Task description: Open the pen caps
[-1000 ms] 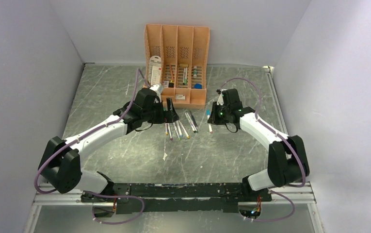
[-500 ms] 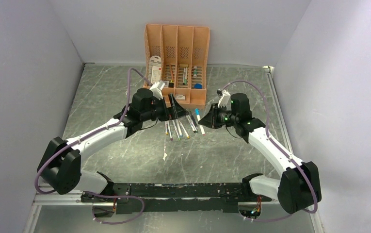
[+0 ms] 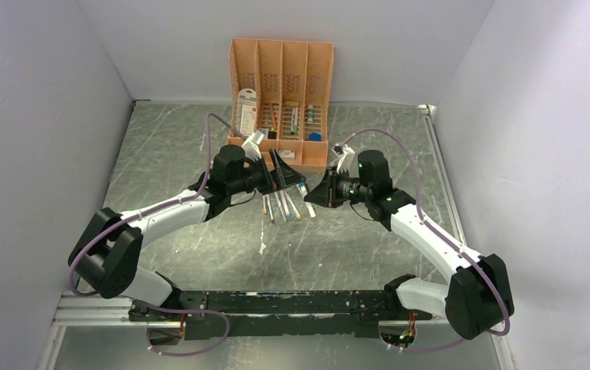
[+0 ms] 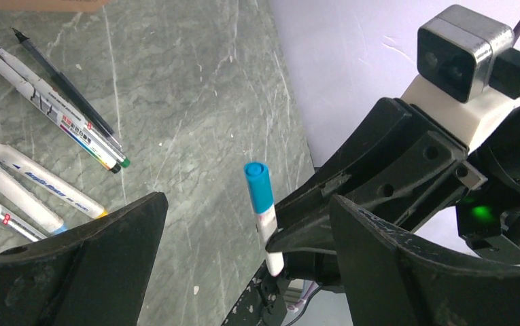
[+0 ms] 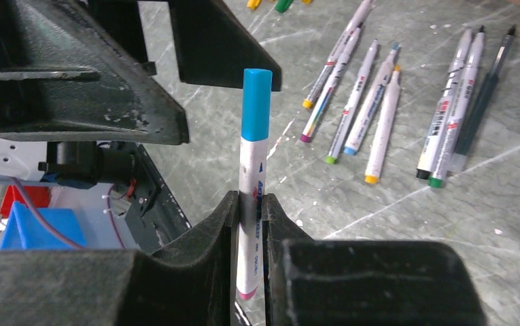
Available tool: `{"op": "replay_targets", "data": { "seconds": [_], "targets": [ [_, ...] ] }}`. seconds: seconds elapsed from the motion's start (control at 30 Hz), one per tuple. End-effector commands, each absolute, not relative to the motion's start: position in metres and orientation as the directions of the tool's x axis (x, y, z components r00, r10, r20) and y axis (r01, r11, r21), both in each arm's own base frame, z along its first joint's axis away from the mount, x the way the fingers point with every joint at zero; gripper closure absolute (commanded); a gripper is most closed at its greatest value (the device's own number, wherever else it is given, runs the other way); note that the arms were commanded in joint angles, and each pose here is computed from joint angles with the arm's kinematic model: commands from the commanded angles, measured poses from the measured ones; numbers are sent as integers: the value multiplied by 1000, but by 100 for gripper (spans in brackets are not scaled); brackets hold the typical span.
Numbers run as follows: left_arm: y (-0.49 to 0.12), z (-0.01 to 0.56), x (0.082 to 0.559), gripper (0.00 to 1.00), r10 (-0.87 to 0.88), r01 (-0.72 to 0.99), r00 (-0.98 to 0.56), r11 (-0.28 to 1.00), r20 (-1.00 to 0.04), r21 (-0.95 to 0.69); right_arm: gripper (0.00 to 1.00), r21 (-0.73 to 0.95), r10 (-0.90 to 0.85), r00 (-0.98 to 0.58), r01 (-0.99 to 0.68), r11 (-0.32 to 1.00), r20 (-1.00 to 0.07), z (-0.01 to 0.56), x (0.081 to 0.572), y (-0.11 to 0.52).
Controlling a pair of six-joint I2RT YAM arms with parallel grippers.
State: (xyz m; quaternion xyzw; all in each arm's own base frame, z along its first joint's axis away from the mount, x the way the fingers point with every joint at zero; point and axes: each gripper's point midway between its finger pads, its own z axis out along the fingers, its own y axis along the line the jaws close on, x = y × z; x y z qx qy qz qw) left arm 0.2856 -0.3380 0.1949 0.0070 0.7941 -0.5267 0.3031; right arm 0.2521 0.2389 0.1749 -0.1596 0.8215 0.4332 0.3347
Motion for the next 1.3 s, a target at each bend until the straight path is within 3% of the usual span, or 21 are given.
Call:
{"op": "replay_targets", "data": {
  "seconds": [0.0, 0.17, 0.3, 0.53, 0.63, 0.77, 0.87, 1.1, 1.27],
  "targets": [
    [-343, 206, 286, 0, -330, 352, -807, 396, -490, -848, 100, 597, 37, -688, -600, 533, -725, 196, 252, 253],
    [-342, 203, 288, 7, -345, 335, -807, 399, -479, -853, 100, 594, 35, -683, -607, 527, -730, 199, 250, 261],
    [-342, 202, 288, 18, -345, 333, -808, 402, -478, -853, 100, 591, 27, -681, -615, 522, -732, 200, 246, 266],
    [-342, 200, 288, 43, -332, 336, -809, 416, -485, -845, 100, 589, 28, -681, -610, 530, -732, 200, 250, 268],
    [-341, 196, 288, 65, -326, 330, -812, 428, -484, -841, 100, 587, 29, -680, -609, 533, -733, 201, 252, 269],
    [-340, 193, 288, 82, -319, 323, -814, 446, -486, -834, 100, 586, 22, -681, -611, 532, -732, 199, 253, 271],
    [-338, 193, 289, 84, -317, 323, -810, 460, -493, -827, 100, 591, 19, -690, -605, 533, -724, 196, 253, 272],
    [-337, 199, 288, 85, -310, 340, -803, 463, -509, -818, 64, 591, 8, -702, -594, 546, -712, 190, 256, 272],
    [-341, 208, 288, 86, -305, 357, -803, 444, -513, -822, 54, 607, 11, -711, -591, 532, -703, 189, 258, 278]
  ]
}}
